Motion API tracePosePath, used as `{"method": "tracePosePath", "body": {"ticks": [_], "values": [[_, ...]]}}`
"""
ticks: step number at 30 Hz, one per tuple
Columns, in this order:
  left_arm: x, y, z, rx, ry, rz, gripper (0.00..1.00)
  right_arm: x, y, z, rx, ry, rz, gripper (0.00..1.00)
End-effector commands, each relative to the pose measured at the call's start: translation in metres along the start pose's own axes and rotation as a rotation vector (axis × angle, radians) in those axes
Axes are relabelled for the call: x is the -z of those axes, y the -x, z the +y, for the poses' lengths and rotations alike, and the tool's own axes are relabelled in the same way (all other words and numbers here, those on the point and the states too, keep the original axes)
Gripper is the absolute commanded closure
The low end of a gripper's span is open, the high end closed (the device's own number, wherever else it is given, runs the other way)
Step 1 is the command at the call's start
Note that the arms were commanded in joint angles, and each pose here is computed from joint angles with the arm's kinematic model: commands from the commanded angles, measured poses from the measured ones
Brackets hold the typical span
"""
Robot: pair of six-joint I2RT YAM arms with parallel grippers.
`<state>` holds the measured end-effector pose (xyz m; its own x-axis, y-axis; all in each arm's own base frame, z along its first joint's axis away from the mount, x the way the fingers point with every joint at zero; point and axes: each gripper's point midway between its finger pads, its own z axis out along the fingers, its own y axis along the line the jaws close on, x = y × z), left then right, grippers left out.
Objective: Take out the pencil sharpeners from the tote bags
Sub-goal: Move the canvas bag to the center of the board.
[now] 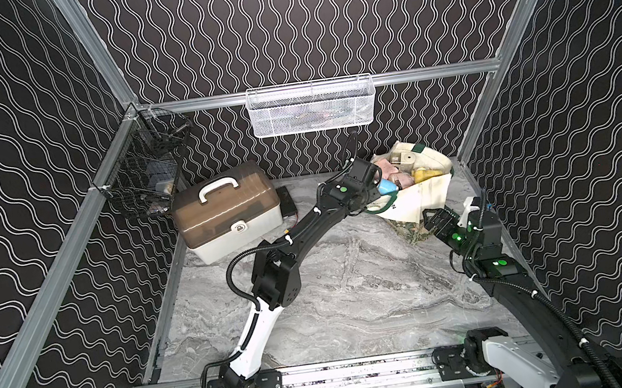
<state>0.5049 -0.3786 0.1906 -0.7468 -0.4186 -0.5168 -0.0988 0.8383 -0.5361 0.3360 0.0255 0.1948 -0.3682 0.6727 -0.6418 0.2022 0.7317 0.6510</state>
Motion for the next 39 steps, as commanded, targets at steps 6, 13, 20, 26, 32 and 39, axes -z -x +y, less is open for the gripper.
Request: {"method": "tracePosePath", "body": {"ticks": [6, 13, 20, 26, 32, 39], "values": [[0.014, 0.002, 0.006, -0.062, 0.028, 0.002, 0.93, -0.001, 0.004, 0.004, 0.005, 0.015, -0.012, 0.0], [0.054, 0.031, 0.014, -0.116, 0.035, -0.016, 1.0, -0.002, 0.004, 0.003, 0.007, 0.009, -0.011, 0.0], [0.097, 0.04, 0.053, -0.211, 0.017, 0.101, 1.0, 0.005, 0.008, 0.008, 0.016, 0.021, -0.022, 0.0], [0.145, 0.038, 0.13, -0.295, 0.107, 0.203, 1.0, 0.021, 0.013, 0.026, 0.023, 0.097, -0.033, 0.0], [0.196, 0.031, 0.17, -0.413, 0.178, 0.25, 1.0, 0.026, 0.003, 0.059, 0.03, 0.265, 0.055, 0.0], [0.204, 0.031, 0.206, -0.386, 0.216, 0.232, 1.0, -0.004, -0.025, 0.084, -0.028, 0.364, 0.278, 0.06]]}}
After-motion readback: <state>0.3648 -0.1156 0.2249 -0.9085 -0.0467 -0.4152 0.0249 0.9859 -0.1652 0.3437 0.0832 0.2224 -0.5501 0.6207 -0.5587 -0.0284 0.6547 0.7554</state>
